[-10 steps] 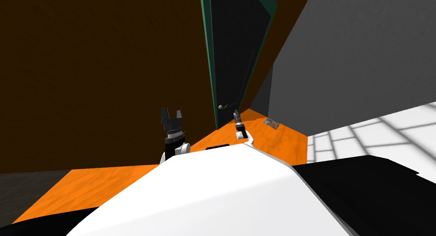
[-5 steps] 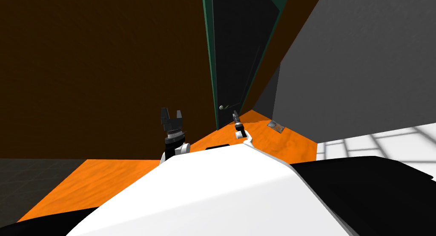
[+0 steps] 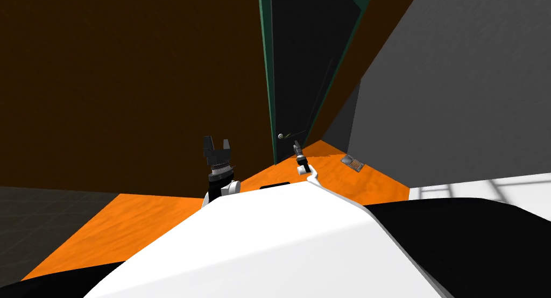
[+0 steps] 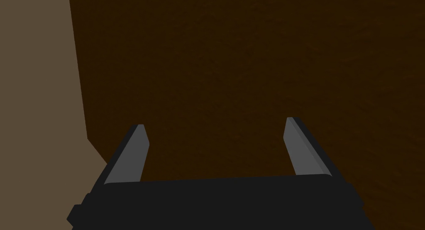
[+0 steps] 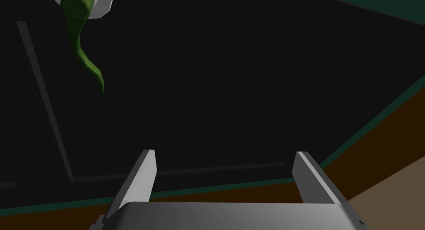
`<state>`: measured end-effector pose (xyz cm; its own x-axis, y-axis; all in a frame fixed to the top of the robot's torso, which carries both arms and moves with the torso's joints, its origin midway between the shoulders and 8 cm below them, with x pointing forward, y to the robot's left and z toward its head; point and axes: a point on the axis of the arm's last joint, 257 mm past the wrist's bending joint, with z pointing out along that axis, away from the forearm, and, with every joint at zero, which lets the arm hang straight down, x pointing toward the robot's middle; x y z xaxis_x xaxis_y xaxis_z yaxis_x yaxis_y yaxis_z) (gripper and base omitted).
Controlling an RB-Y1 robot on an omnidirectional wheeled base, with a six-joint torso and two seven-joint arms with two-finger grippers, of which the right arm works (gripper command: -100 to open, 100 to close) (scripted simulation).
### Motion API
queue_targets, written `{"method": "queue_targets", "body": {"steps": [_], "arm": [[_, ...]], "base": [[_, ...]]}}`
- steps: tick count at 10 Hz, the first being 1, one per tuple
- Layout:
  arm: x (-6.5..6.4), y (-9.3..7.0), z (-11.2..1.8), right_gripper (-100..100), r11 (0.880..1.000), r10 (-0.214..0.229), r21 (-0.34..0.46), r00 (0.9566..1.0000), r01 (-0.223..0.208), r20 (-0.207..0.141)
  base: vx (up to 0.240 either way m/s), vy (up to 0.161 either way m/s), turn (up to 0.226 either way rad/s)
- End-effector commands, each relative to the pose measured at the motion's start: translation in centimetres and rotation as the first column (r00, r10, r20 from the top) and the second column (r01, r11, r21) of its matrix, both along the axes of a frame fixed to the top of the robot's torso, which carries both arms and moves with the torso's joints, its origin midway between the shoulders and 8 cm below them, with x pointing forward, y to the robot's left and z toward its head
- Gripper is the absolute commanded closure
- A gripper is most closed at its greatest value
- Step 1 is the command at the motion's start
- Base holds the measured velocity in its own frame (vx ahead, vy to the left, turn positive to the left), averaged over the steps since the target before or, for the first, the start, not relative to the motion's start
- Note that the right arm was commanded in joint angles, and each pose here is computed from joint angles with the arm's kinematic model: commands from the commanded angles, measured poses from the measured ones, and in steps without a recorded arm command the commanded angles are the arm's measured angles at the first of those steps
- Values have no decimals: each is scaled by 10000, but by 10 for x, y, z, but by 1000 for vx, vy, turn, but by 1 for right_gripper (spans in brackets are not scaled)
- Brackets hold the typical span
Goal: Pull the door open
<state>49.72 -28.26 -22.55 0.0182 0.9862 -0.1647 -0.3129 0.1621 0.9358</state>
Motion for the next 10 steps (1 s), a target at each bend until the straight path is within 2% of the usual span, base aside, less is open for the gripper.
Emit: {"method": "queue_targets", "body": {"steps": [1,4,5,6,7,8,10], "arm": [[6,-1,-10,-100,9999,69,98,9997,-67,-237],[9,-5,-29,-100,9999,59,158,9979,-49,-643],[9,-5,-29,-100,9999,59,158,9979,-49,-643],[13,-6,-38,-100,9998,81,211,9964,-63,-838],[18,-7,-39,-100,9996,127,261,9960,-105,-879],[16,-9,-49,-100,9996,84,261,9940,-56,-1091],[20,-11,-58,-100,9995,88,308,9914,-48,-1304]], "base": [[24,-96,241],[15,-75,86],[9,-21,-4],[16,-39,118],[10,-88,250],[9,-77,84],[14,-72,86]]}}
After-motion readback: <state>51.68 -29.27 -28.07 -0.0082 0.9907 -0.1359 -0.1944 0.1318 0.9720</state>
